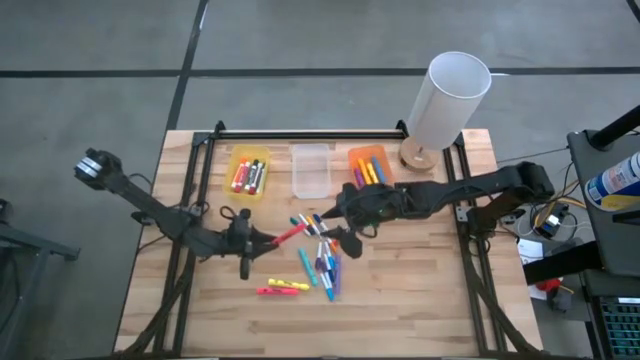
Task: Pick & Place Markers
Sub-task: Put the large red highlighter pen into the orange bin
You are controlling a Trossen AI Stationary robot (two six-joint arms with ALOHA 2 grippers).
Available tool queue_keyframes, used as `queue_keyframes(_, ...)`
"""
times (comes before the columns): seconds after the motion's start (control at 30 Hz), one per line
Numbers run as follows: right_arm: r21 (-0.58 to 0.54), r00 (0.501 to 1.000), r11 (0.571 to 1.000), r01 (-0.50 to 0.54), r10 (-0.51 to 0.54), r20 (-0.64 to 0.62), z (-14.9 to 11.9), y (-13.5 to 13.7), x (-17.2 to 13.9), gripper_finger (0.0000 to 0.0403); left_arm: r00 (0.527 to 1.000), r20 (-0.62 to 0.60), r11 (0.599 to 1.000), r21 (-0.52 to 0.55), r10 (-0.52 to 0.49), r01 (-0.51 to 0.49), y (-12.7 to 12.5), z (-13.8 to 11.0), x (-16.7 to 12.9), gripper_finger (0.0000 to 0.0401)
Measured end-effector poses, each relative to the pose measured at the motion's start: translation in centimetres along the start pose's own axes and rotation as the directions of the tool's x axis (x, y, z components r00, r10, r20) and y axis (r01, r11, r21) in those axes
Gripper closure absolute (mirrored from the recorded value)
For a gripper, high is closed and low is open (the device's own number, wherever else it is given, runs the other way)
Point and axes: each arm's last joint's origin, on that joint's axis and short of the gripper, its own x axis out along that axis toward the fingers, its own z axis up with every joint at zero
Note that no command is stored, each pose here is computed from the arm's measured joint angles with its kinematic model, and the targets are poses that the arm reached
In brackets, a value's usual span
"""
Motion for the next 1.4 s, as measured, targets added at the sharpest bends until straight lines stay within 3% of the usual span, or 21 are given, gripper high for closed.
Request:
queue_keyframes(0.27, -0.049, 0.992, 0.998, -0.036, 0.042, 0.119, -0.2, 0.2, 3.6, 0.0158, 0.991, 0.127, 0.999, -0.004, -0.051, 0.052, -0.1, 2.1, -1.0, 0.0337)
queue_keyframes(0.53, -0.105, 0.940, 0.990, -0.093, 0.122, 0.317, 0.4, 0.5, 5.9, 0.0174, 0.979, 0.192, 0.997, 0.042, -0.068, 0.061, -0.3, 3.3, -1.3, 0.0337)
queue_keyframes(0.83, -0.123, 0.892, 0.985, -0.124, 0.165, 0.420, 0.8, 0.7, 6.6, 0.0177, 0.974, 0.222, 0.997, 0.069, -0.049, 0.034, -0.2, 4.2, -1.2, 0.0337)
queue_keyframes(1.4, -0.156, 0.851, 0.982, -0.104, 0.169, 0.497, 2.6, 0.7, 6.2, 0.0180, 0.972, 0.232, 0.998, 0.065, -0.032, 0.017, 0.0, 4.3, -0.9, 0.0337)
